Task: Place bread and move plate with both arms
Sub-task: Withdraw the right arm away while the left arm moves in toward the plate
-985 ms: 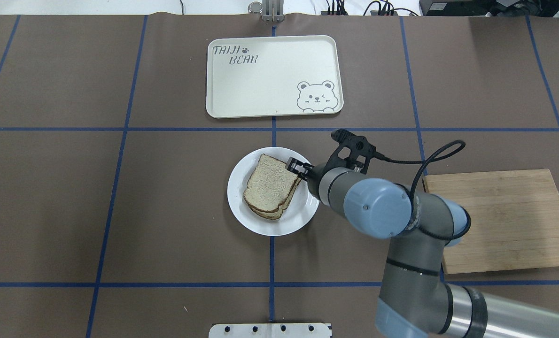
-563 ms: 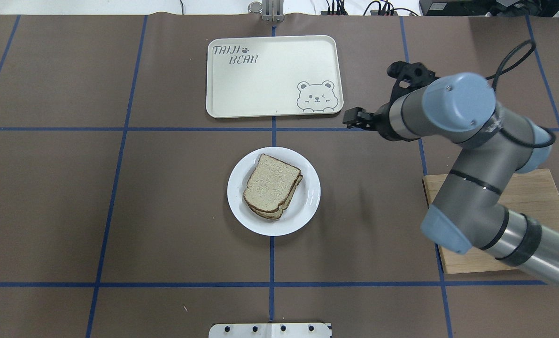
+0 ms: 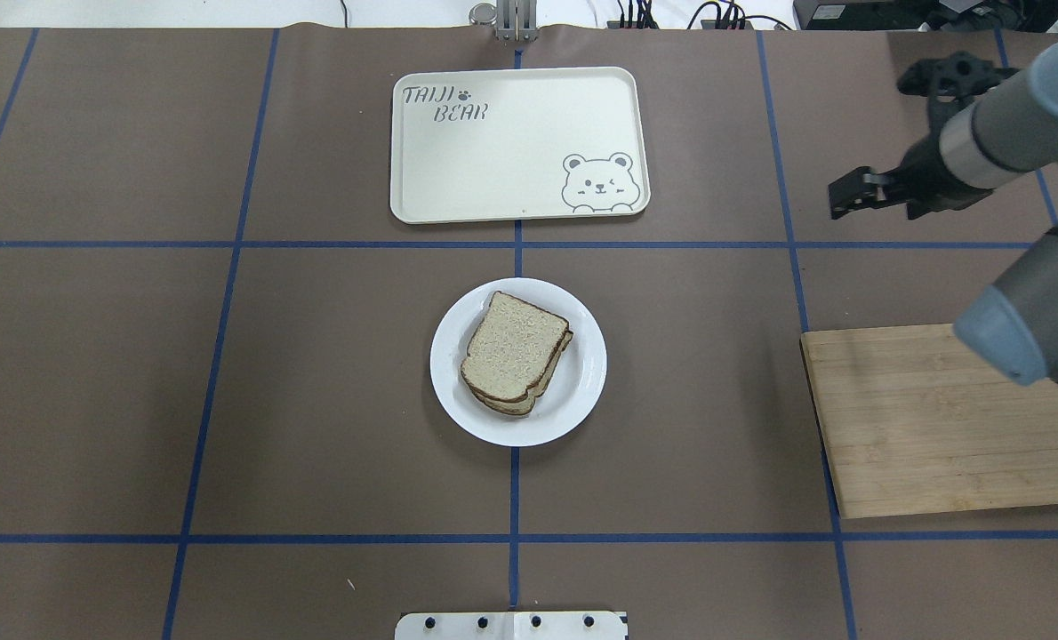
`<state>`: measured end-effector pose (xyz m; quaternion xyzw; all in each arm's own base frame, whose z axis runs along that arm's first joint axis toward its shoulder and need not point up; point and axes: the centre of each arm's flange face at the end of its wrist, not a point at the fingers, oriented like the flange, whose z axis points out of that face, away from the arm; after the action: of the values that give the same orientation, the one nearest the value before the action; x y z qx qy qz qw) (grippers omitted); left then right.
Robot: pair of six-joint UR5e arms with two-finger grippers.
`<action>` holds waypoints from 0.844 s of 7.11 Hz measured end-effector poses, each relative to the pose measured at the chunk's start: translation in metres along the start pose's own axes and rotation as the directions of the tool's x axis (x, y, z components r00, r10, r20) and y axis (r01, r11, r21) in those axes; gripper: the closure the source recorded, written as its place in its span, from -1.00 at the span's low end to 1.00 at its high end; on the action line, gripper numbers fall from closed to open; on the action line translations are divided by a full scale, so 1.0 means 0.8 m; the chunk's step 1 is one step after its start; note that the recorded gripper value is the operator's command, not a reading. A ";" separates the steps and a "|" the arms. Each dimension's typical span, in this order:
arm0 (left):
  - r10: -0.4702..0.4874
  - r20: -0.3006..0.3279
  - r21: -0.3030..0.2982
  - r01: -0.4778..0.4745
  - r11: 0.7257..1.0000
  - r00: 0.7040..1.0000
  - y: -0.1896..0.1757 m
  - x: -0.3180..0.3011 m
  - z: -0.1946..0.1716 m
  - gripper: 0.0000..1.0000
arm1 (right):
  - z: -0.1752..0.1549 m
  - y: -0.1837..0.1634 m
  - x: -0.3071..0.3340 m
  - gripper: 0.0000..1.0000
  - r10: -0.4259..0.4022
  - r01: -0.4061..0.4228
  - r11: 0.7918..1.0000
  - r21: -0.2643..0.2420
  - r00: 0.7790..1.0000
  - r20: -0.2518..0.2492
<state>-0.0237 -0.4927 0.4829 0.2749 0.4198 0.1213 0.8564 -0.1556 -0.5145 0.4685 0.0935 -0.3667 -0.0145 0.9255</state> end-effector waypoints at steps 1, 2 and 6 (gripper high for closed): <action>0.004 -0.051 -0.003 -0.004 1.000 0.999 -0.007 0.024 0.011 -0.98 | -0.010 0.033 0.089 -1.00 -0.055 0.054 0.998 -0.030 0.998 -0.011; -0.045 -0.118 -0.017 0.043 0.999 0.992 -0.012 0.055 0.028 -0.98 | -0.019 0.072 0.165 -1.00 -0.087 0.086 0.995 -0.057 0.996 -0.017; -0.359 -0.364 -0.131 0.334 0.933 0.859 -0.040 0.284 0.154 -0.96 | -0.035 0.216 0.358 -1.00 -0.032 0.034 0.994 -0.100 0.999 0.016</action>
<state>0.2129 -0.4642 0.3774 0.1386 0.6169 0.0299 0.7741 0.0654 -0.3673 0.6741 0.0529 -0.3708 -0.0489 0.9259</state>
